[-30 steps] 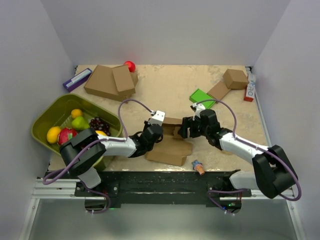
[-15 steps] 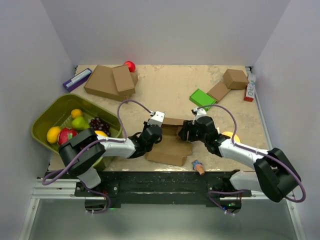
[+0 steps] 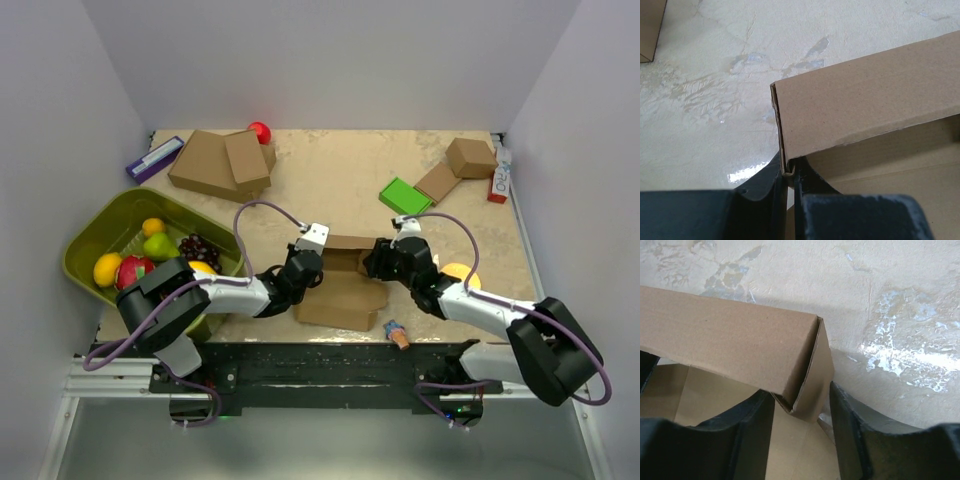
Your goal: Fold the paper box
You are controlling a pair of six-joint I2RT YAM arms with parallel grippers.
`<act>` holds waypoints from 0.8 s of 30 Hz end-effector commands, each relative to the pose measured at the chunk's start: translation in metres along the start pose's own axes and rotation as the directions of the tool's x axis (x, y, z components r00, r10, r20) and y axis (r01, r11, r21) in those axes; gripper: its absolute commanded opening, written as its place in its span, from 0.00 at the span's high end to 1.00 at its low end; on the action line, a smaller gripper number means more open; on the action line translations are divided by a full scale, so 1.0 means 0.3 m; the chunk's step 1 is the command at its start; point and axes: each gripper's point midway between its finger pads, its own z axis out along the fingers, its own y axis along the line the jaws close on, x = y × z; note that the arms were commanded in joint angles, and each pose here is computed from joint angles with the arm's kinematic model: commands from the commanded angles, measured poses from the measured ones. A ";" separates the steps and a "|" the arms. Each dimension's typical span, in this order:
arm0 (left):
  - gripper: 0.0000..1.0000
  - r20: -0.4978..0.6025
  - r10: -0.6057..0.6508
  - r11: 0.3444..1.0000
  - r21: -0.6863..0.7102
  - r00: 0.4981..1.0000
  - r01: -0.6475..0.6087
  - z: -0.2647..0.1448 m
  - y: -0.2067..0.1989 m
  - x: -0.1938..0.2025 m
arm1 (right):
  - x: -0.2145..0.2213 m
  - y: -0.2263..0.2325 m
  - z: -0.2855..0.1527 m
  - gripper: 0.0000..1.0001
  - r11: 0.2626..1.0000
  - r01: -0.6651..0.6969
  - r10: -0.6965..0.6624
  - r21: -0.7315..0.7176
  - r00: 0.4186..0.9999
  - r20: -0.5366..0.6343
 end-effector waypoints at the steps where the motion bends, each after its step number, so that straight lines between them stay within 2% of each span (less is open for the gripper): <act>1: 1.00 -0.008 0.024 1.000 0.008 1.000 -0.023 -0.016 0.008 0.013 | -0.070 -0.019 0.015 0.54 0.999 -0.014 0.010 0.038 0.994 0.111; 6: 1.00 -0.003 0.014 1.000 0.012 1.000 -0.014 -0.018 0.004 0.008 | -0.057 -0.059 0.023 0.67 0.993 -0.024 0.011 0.119 0.994 0.107; 16: 1.00 0.007 -0.015 0.999 0.044 1.000 0.014 -0.019 -0.019 -0.007 | -0.042 -0.118 0.044 0.80 0.954 -0.025 -0.011 0.300 0.993 0.119; 20: 1.00 0.010 -0.018 0.999 0.040 1.000 0.018 -0.021 -0.016 -0.015 | -0.031 -0.129 0.051 0.90 0.928 -0.016 -0.026 0.373 0.994 0.106; 24: 1.00 0.012 -0.019 0.999 0.026 1.000 0.019 -0.023 -0.007 -0.020 | -0.022 -0.144 0.049 0.96 0.907 -0.026 -0.020 0.420 0.994 0.107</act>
